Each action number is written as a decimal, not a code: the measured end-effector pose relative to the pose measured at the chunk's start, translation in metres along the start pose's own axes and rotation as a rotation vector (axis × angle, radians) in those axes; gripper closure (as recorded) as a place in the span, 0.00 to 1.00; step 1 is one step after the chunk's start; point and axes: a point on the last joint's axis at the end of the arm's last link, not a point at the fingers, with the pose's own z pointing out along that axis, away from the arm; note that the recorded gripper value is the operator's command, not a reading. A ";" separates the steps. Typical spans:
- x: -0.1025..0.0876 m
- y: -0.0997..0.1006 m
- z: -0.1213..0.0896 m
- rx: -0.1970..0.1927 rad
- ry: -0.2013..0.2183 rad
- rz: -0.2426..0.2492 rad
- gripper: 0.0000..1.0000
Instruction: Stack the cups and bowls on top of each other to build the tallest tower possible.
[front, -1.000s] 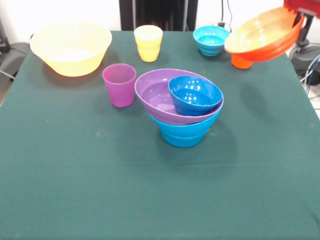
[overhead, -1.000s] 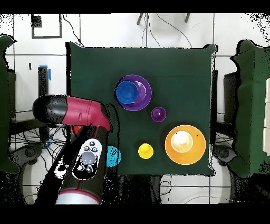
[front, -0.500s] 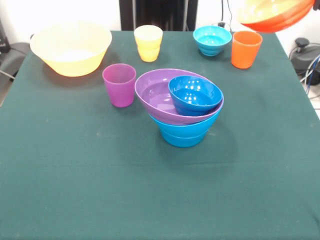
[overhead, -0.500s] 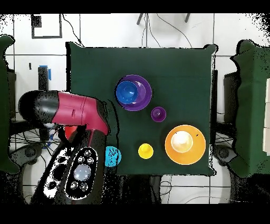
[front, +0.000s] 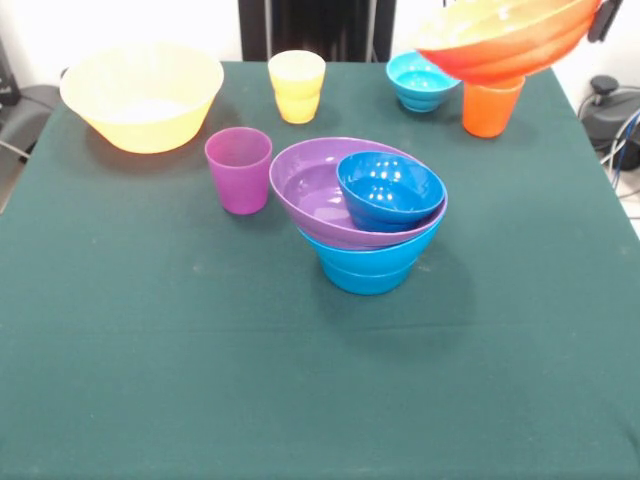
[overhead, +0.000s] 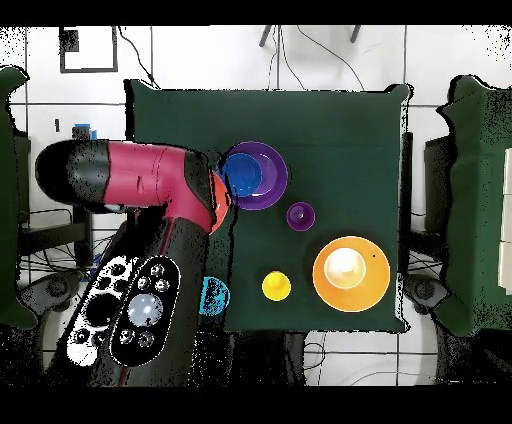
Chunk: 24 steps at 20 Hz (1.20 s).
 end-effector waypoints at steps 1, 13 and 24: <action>-0.007 0.001 0.002 0.006 -0.023 -0.004 1.00; -0.064 0.020 0.053 0.052 -0.240 -0.064 1.00; -0.072 0.018 0.079 0.098 -0.255 -0.078 1.00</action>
